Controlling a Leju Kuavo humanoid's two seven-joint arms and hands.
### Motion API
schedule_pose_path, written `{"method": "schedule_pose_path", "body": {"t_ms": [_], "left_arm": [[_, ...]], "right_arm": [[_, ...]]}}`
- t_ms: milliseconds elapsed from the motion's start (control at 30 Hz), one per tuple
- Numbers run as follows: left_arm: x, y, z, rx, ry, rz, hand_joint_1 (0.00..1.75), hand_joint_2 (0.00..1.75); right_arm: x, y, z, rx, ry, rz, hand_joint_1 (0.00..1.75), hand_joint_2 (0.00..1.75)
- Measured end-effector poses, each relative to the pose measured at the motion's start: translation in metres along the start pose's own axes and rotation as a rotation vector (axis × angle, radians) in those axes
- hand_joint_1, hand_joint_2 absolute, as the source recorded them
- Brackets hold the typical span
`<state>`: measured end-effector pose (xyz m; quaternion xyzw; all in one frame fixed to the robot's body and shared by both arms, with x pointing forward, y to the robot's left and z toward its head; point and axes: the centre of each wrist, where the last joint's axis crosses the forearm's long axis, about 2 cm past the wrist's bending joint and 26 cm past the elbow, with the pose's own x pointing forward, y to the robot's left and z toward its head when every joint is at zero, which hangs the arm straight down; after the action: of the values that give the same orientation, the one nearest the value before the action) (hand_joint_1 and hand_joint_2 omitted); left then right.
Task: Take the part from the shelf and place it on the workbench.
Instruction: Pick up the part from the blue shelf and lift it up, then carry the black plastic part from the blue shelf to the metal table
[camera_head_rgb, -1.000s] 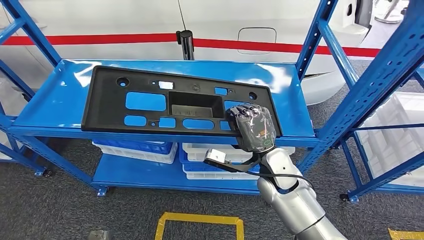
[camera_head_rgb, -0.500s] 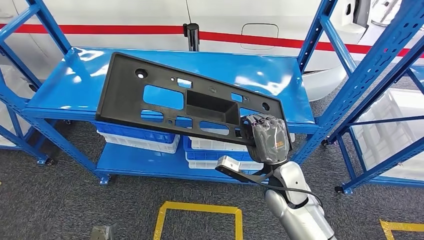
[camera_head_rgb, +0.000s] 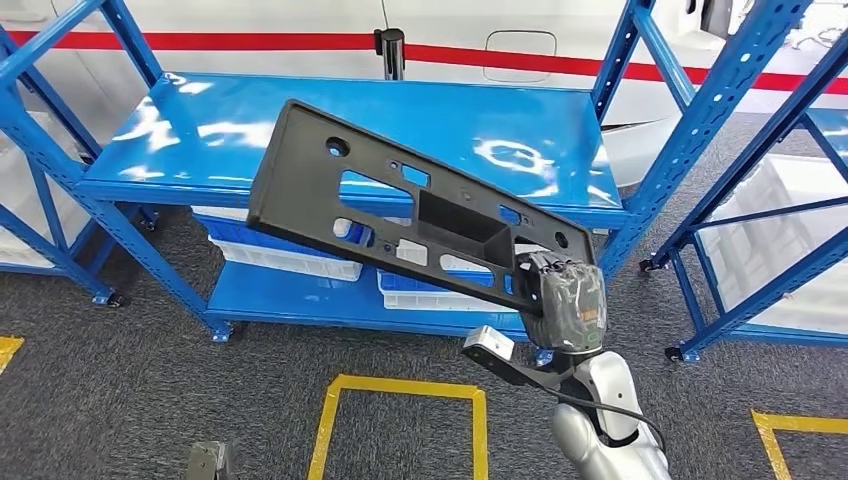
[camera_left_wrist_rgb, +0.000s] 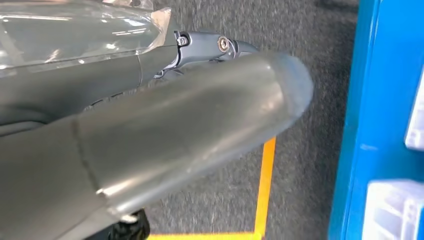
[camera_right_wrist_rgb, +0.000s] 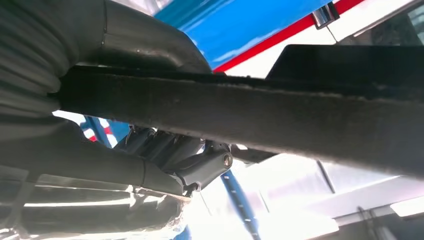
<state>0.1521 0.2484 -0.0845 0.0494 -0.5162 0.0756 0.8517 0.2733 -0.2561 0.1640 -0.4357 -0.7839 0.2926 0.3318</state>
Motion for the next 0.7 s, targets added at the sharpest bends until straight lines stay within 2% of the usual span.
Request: {"method": "schedule_pose_path", "body": {"t_ms": [433,567,700], "left_arm": [[0.017,-0.002,-0.016,-0.032,-0.083,0.083,0.00,0.00],[0.015,0.007,-0.016,-0.030,-0.100,0.099,0.00,0.00],[0.012,0.029,-0.016,0.001,-0.113,0.096,0.00,0.00]], "right_arm": [[-0.026,-0.007,0.029,-0.055,0.081,-0.106,1.71,1.75],[-0.034,-0.010,0.042,-0.047,0.096,-0.118,1.71,1.75],[-0.042,-0.014,0.048,-0.044,0.094,-0.121,1.71,1.75]]}}
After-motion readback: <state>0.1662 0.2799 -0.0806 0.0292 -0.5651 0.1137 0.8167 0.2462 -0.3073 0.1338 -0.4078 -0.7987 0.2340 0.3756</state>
